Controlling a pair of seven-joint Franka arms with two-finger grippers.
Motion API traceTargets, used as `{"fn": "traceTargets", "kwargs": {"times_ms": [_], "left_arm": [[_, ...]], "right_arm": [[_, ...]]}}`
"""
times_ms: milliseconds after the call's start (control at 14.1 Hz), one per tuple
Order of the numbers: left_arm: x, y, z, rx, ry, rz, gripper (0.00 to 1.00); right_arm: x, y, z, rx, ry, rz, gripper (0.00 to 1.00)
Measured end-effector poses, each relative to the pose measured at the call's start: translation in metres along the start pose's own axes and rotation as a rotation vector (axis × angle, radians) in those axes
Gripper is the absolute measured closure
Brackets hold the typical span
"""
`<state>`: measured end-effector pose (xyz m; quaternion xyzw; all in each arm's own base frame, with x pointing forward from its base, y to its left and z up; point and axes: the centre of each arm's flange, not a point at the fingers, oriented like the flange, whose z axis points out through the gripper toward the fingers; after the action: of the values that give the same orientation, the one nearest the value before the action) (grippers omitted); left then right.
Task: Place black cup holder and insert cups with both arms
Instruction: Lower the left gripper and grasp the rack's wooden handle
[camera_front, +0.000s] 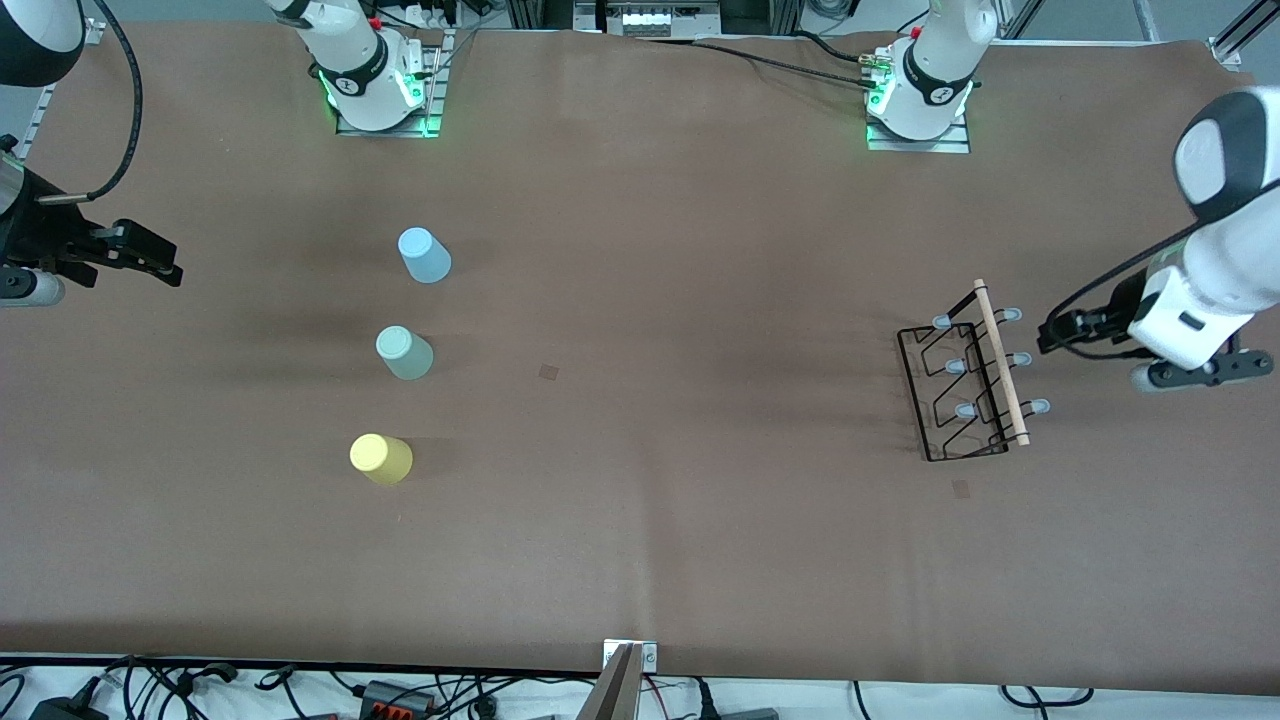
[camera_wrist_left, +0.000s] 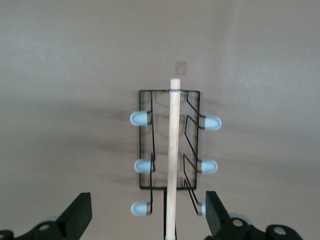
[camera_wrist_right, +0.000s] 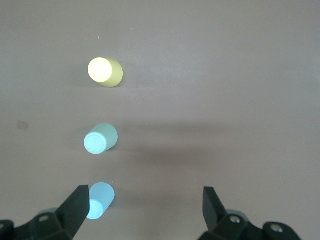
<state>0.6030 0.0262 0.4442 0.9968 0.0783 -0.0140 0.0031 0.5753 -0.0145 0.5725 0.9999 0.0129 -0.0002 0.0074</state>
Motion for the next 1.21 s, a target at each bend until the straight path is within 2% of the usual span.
{"fn": "traceTargets", "kwargs": {"times_ms": [355, 567, 780, 922, 993, 1064, 1135, 1206], "left_arm": [[0.002, -0.013, 0.062, -0.011, 0.087, -0.029, 0.00], [-0.008, -0.012, 0.089, -0.015, 0.088, -0.062, 0.01], [-0.018, 0.013, 0.101, -0.023, 0.079, -0.073, 0.02], [-0.021, 0.021, 0.105, -0.024, 0.070, -0.070, 0.10], [-0.022, 0.021, 0.107, -0.023, 0.066, -0.072, 0.10], [-0.024, 0.020, 0.109, -0.022, 0.060, -0.073, 0.16], [-0.026, 0.019, 0.112, -0.020, 0.051, -0.074, 0.16], [-0.028, 0.019, 0.115, -0.018, 0.039, -0.074, 0.24]], "right_arm": [[0.000, 0.000, 0.001, 0.000, -0.002, 0.000, 0.00], [0.000, 0.000, 0.001, 0.000, 0.000, 0.000, 0.00], [0.001, 0.000, 0.002, 0.000, -0.001, 0.000, 0.00], [0.001, 0.000, 0.004, 0.000, -0.004, -0.001, 0.00], [0.001, 0.000, 0.005, 0.000, -0.005, -0.001, 0.00], [0.001, 0.000, 0.005, 0.000, -0.005, -0.001, 0.00], [0.001, 0.000, 0.006, 0.000, -0.005, -0.001, 0.00], [0.001, 0.000, 0.006, 0.000, -0.005, -0.001, 0.00]]}}
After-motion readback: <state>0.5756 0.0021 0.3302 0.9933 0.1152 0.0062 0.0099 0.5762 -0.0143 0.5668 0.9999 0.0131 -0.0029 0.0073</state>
